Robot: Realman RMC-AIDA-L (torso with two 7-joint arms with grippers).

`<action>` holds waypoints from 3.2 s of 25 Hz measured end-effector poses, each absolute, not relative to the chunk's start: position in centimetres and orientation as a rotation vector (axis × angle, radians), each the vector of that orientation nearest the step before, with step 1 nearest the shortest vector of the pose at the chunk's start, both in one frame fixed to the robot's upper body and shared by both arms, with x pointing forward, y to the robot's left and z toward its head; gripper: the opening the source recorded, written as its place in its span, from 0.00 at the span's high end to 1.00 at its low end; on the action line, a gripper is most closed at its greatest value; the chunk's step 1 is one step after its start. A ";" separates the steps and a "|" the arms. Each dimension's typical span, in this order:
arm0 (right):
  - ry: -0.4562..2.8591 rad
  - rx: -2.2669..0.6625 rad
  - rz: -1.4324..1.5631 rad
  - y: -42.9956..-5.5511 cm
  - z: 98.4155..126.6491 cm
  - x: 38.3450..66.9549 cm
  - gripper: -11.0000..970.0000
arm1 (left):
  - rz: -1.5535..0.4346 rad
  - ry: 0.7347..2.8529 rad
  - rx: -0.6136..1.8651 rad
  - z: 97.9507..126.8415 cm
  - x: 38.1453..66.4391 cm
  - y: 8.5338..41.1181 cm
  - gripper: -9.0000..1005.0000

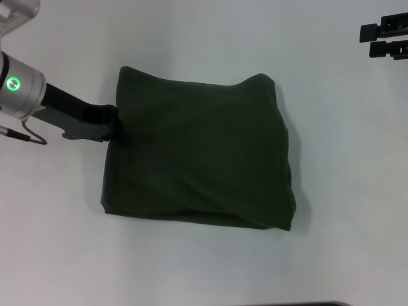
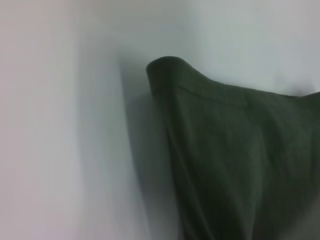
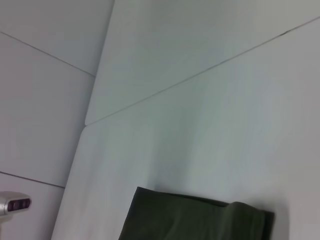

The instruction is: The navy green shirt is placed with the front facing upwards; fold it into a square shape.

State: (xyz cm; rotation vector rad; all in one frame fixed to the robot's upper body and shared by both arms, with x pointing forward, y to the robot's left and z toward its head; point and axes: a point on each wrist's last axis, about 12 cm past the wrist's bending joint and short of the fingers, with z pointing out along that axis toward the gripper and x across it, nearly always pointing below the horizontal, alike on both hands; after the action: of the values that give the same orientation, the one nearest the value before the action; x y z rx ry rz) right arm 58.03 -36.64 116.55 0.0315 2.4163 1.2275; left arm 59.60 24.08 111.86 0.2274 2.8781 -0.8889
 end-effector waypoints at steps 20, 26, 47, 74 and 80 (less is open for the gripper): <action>2.421 0.023 1.231 -36.6 116.5 58.0 0.38 | -0.901 2.716 0.090 115.0 59.5 28.5 0.67; 2.427 0.002 1.225 -36.5 116.5 57.9 0.38 | -1.091 2.630 0.196 115.5 58.7 27.5 0.41; 2.446 0.008 1.304 -36.1 115.9 56.9 0.38 | -1.200 2.582 0.304 112.9 55.5 29.1 0.25; 2.488 -0.019 1.479 -31.2 114.4 58.3 0.38 | -1.186 2.571 0.341 112.7 57.6 26.2 0.25; 2.574 -0.110 1.585 -27.8 113.3 57.9 0.38 | -1.125 2.544 0.185 112.9 57.6 29.9 0.25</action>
State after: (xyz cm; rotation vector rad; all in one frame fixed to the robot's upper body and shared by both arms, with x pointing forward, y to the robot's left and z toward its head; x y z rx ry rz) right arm 57.91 -27.79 113.26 -0.1098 2.5739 1.5849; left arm 57.62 29.92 112.91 0.1846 2.5441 -1.1246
